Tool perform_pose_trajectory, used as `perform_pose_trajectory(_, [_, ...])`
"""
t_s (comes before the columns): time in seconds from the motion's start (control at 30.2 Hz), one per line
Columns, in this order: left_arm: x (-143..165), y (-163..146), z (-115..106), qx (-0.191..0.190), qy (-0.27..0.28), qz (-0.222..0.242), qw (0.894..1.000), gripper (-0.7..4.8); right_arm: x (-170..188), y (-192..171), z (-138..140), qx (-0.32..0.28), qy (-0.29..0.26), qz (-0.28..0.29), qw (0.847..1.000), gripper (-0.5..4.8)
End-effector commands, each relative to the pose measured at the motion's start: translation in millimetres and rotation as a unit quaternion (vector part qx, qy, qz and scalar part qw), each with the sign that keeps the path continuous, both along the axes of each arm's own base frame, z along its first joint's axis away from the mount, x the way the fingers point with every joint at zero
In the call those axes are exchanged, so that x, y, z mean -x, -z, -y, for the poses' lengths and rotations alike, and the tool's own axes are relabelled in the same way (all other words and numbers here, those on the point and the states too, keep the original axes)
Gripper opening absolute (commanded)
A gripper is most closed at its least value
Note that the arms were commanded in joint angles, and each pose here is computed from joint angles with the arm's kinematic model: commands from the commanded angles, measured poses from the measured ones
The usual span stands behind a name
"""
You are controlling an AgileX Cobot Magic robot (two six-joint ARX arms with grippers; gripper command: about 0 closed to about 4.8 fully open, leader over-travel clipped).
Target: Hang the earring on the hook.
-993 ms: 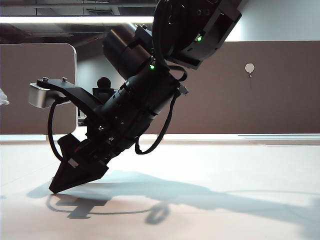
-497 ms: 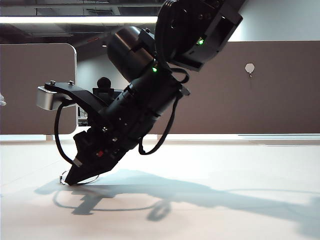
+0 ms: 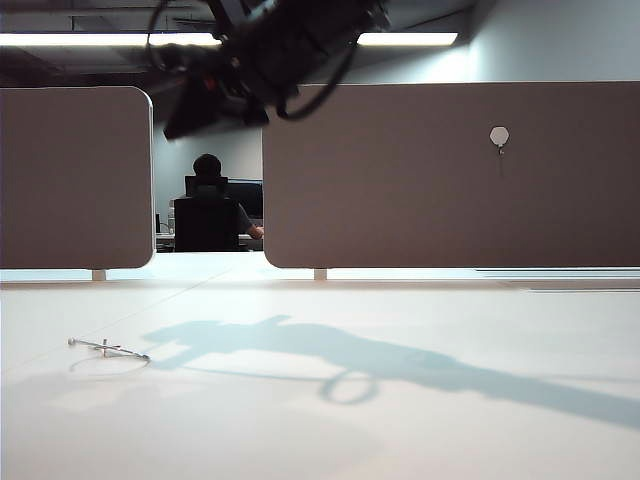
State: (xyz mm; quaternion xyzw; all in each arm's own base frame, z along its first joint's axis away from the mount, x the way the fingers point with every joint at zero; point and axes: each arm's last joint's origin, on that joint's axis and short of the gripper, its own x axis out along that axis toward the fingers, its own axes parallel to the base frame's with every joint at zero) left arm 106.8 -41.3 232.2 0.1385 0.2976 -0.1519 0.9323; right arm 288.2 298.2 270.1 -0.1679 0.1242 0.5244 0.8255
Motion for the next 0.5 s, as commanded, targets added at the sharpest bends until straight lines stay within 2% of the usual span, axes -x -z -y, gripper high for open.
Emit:
perform_pose_trajectory(0.03, [-0.5, -4.1, 0.1, 0.002, 0.0, 0.012, 1.0, 4.79, 1.0, 16.4, -1.1, 0.024, -0.017, -0.053, 0.998, 0.37])
perform_pose_trajectory(0.07, [-0.5, -4.1, 0.1, 0.003, 0.0, 0.012, 1.0, 4.79, 4.3, 24.4, -5.4, 0.039, -0.023, -0.068, 0.997, 1.52])
perform_pose_trajectory(0.1, [-0.5, -4.1, 0.1, 0.003, 0.0, 0.012, 1.0, 4.79, 4.5, 27.1, -5.1, 0.046, -0.022, -0.075, 0.996, 2.27])
perform_pose_trajectory(0.13, [-0.5, -4.1, 0.1, 0.003, 0.0, 0.012, 1.0, 4.79, 4.7, 31.7, -6.4, 0.053, -0.022, -0.081, 0.995, 2.77])
perform_pose_trajectory(0.17, [-0.5, -4.1, 0.1, 0.003, 0.0, 0.012, 1.0, 4.79, 6.8, 38.9, -10.6, 0.065, -0.024, -0.088, 0.994, 2.98])
perform_pose_trajectory(0.5, [-0.5, -4.0, 0.1, 0.002, 0.0, 0.011, 1.0, 4.79, 10.7, 111.7, -33.1, 0.148, -0.025, -0.144, 0.978, 2.97])
